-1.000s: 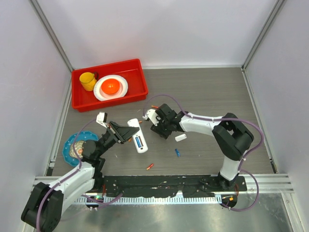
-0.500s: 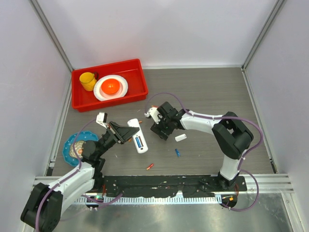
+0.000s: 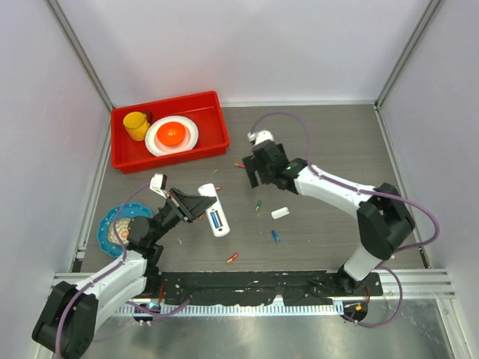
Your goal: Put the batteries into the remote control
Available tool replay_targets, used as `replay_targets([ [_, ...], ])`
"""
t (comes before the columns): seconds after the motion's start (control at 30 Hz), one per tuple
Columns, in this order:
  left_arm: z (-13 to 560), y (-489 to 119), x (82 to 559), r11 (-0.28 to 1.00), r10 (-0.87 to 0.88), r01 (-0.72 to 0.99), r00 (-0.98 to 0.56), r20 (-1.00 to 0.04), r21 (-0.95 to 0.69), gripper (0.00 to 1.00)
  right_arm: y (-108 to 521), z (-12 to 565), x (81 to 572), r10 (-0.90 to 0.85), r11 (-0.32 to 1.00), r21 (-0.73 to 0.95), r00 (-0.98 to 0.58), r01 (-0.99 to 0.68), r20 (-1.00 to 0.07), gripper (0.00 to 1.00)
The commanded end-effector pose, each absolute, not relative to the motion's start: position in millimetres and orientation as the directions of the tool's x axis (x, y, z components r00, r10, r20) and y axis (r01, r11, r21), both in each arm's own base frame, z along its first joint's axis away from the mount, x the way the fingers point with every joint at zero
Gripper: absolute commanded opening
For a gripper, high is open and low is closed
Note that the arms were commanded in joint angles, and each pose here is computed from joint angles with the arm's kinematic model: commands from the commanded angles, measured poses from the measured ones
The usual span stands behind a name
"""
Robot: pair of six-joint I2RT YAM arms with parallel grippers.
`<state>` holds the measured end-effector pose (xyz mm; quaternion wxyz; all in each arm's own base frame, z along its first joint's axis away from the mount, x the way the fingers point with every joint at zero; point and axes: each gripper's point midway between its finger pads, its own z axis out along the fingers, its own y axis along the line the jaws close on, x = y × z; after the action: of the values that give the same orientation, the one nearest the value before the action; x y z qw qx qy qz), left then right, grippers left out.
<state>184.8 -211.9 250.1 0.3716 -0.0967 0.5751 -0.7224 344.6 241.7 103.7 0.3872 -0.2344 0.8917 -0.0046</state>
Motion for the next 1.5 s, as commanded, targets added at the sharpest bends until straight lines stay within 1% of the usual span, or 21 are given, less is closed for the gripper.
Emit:
replay_targets([
  [0.0, 245, -211, 186, -0.042, -0.660, 0.433, -0.689, -0.300, -0.901, 0.00, 229, 147, 369, 0.124, 0.977, 0.204, -0.635, -0.055, -0.763, 0.91],
  [0.03, 244, -210, 188, -0.036, -0.664, 0.430, -0.685, -0.300, -0.902, 0.00, 228, 139, 364, 0.153, 0.974, 0.226, -0.652, -0.029, -0.743, 0.86],
  [0.07, 247, -210, 188, -0.033, -0.668, 0.437, -0.679, -0.305, -0.899, 0.00, 231, 136, 360, 0.241, 0.956, 0.291, -0.663, 0.037, -0.709, 0.84],
  [0.1, 244, -210, 190, -0.025, -0.668, 0.426, -0.680, -0.302, -0.904, 0.00, 231, 126, 353, 0.270, 0.949, 0.307, -0.676, 0.068, -0.686, 0.81],
  [0.13, 244, -210, 190, -0.020, -0.670, 0.428, -0.676, -0.305, -0.903, 0.00, 232, 122, 350, 0.296, 0.942, 0.323, -0.675, 0.090, -0.675, 0.75],
  [0.17, 245, -209, 190, -0.019, -0.673, 0.430, -0.673, -0.307, -0.902, 0.00, 236, 121, 347, 0.318, 0.935, 0.339, -0.671, 0.105, -0.670, 0.72],
  [0.2, 243, -210, 191, -0.012, -0.671, 0.421, -0.676, -0.305, -0.907, 0.00, 247, 120, 339, 0.323, 0.932, 0.349, -0.675, 0.103, -0.664, 0.71],
  [0.23, 243, -209, 192, -0.008, -0.675, 0.420, -0.672, -0.305, -0.908, 0.00, 247, 121, 340, 0.327, 0.936, 0.329, -0.653, 0.124, -0.683, 0.70],
  [0.27, 242, -208, 192, -0.005, -0.677, 0.417, -0.671, -0.304, -0.909, 0.00, 250, 117, 334, 0.312, 0.943, 0.307, -0.662, 0.128, -0.682, 0.69],
  [0.4, 238, -207, 192, 0.005, -0.682, 0.404, -0.667, -0.298, -0.915, 0.00, 266, 95, 323, 0.332, 0.938, 0.300, -0.705, 0.174, -0.627, 0.63],
  [0.53, 236, -206, 192, 0.011, -0.685, 0.399, -0.665, -0.298, -0.917, 0.00, 273, 77, 311, 0.325, 0.943, 0.267, -0.728, 0.199, -0.604, 0.56],
  [0.73, 234, -208, 191, 0.018, -0.679, 0.396, -0.669, -0.302, -0.918, 0.00, 277, 59, 302, 0.314, 0.948, 0.232, -0.742, 0.216, -0.592, 0.49],
  [0.9, 232, -211, 190, 0.022, -0.669, 0.396, -0.677, -0.308, -0.918, 0.00, 279, 52, 300, 0.303, 0.952, 0.213, -0.752, 0.218, -0.586, 0.46],
  [1.2, 232, -210, 189, 0.020, -0.673, 0.395, -0.674, -0.305, -0.918, 0.00, 268, 40, 298, 0.294, 0.956, 0.163, -0.755, 0.246, -0.586, 0.42],
  [1.47, 230, -210, 188, 0.020, -0.673, 0.391, -0.675, -0.301, -0.920, 0.00, 268, 30, 296, 0.286, 0.958, 0.148, -0.766, 0.246, -0.575, 0.41],
])
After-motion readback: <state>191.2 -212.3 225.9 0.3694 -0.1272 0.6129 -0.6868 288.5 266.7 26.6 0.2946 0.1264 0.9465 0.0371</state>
